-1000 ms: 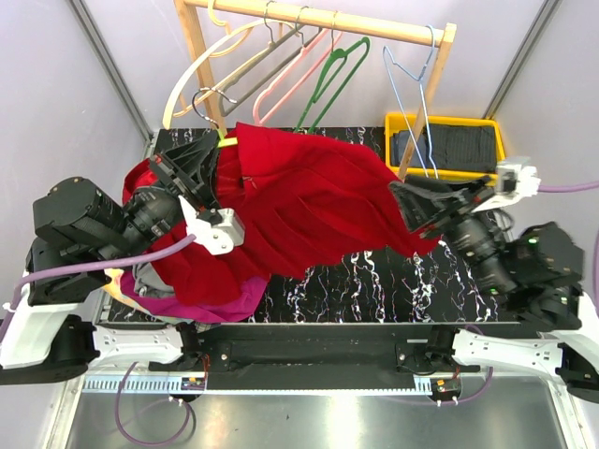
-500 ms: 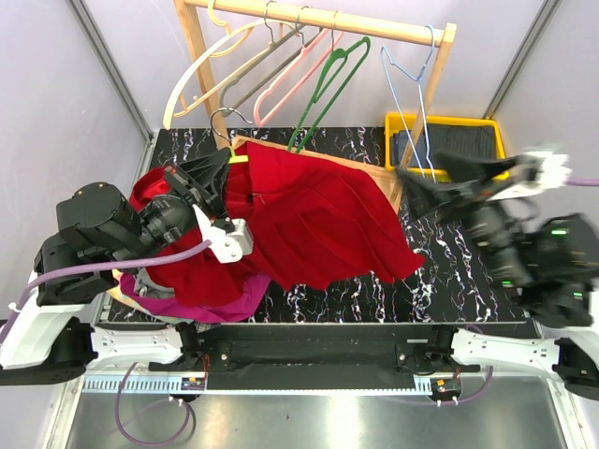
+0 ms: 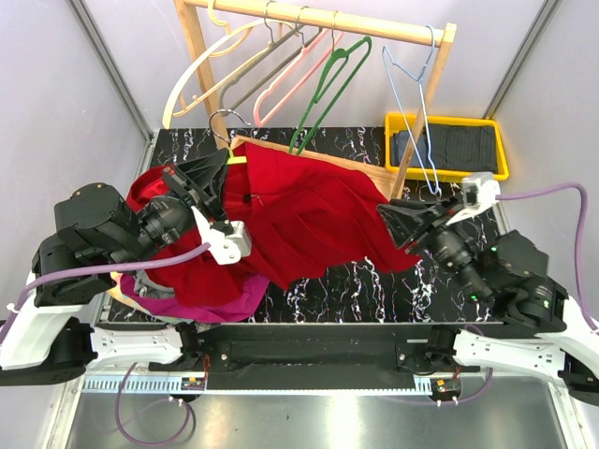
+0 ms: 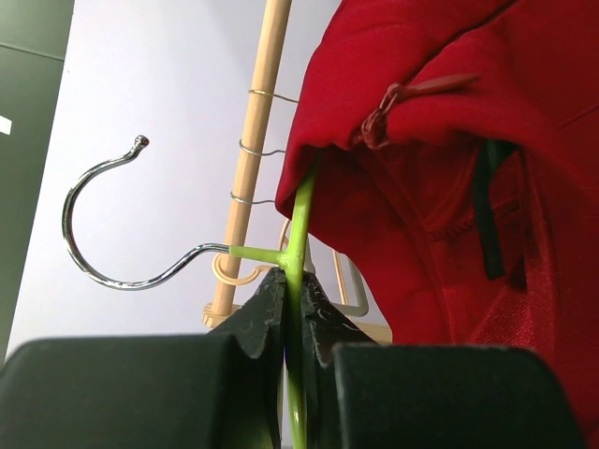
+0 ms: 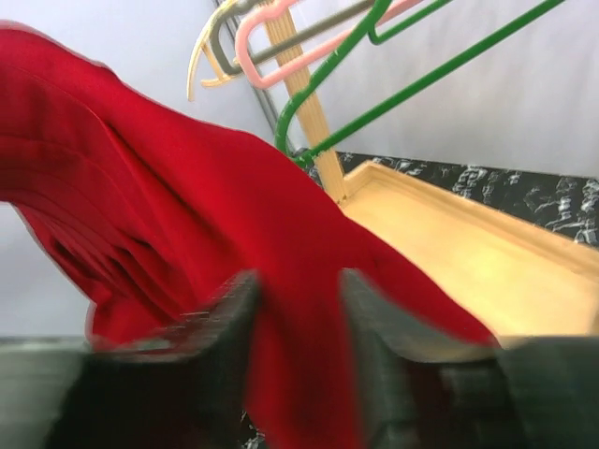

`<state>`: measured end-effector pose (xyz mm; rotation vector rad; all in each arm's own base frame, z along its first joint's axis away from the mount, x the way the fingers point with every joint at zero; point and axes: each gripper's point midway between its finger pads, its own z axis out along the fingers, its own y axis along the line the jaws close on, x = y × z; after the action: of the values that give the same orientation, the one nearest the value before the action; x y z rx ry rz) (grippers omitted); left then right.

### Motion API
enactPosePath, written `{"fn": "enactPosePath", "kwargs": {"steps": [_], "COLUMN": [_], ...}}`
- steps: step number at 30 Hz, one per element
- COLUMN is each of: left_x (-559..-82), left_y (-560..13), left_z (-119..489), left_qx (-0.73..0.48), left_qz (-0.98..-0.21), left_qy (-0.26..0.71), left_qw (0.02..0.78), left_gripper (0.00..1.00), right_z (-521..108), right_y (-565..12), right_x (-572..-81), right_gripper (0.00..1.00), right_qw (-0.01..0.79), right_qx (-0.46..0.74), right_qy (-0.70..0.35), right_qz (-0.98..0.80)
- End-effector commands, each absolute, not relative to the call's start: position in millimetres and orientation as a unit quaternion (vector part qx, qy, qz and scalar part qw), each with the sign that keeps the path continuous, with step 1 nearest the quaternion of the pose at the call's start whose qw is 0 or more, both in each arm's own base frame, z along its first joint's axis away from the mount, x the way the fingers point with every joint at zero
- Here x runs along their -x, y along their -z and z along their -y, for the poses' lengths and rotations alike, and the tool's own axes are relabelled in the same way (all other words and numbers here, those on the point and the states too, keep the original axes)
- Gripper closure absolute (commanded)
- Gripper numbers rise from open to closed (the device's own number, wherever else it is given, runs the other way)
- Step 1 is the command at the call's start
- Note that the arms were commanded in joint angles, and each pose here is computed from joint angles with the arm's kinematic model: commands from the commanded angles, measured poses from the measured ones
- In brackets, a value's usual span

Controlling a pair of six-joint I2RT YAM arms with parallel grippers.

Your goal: Remove the skirt from the hanger

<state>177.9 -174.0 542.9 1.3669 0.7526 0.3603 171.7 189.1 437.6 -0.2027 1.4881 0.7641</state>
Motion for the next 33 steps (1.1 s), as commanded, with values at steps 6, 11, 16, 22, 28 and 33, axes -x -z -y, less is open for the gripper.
{"fn": "enactPosePath", "kwargs": {"steps": [6,11,16,22,28,33], "left_x": [-166.3,-166.2,-165.5,-166.4,-166.6,-166.3], "left_y": [-608.5,-611.3,-616.1,-615.4,-614.8,-613.1], "left_z": [147.7,146.6,145.6,148.0,150.2,150.5], "left_qx": [-0.523,-0.522,-0.519,-0.521,-0.522,-0.522], "left_qz": [-0.309,-0.306,-0.302,-0.299,-0.297,-0.299], "left_qy": [-0.163,-0.168,-0.171,-0.174,-0.174,-0.169], "left_qw": [0.777,0.778,0.782,0.78,0.78,0.78], "left_gripper": [1.0,1.0,1.0,1.0,1.0,1.0], "right_z": [-164.1,-168.1,-176.9,-196.0,-197.9,-179.8], "right_y": [-456.5,-448.2,-438.2,-426.4,-432.5,-461.0], "right_x": [-171.3,-169.2,-169.1,-168.7,-168.3,-169.2], "right_gripper": [0.75,0.17,0.16,0.37,0.9,1.0], "right_qw": [0.68,0.673,0.663,0.642,0.643,0.672], "right_qx": [0.024,0.031,0.041,0.051,0.039,0.025], "right_qy": [-0.361,-0.366,-0.369,-0.383,-0.4,-0.394], "right_qz": [-0.638,-0.642,-0.65,-0.662,-0.652,-0.627]}}
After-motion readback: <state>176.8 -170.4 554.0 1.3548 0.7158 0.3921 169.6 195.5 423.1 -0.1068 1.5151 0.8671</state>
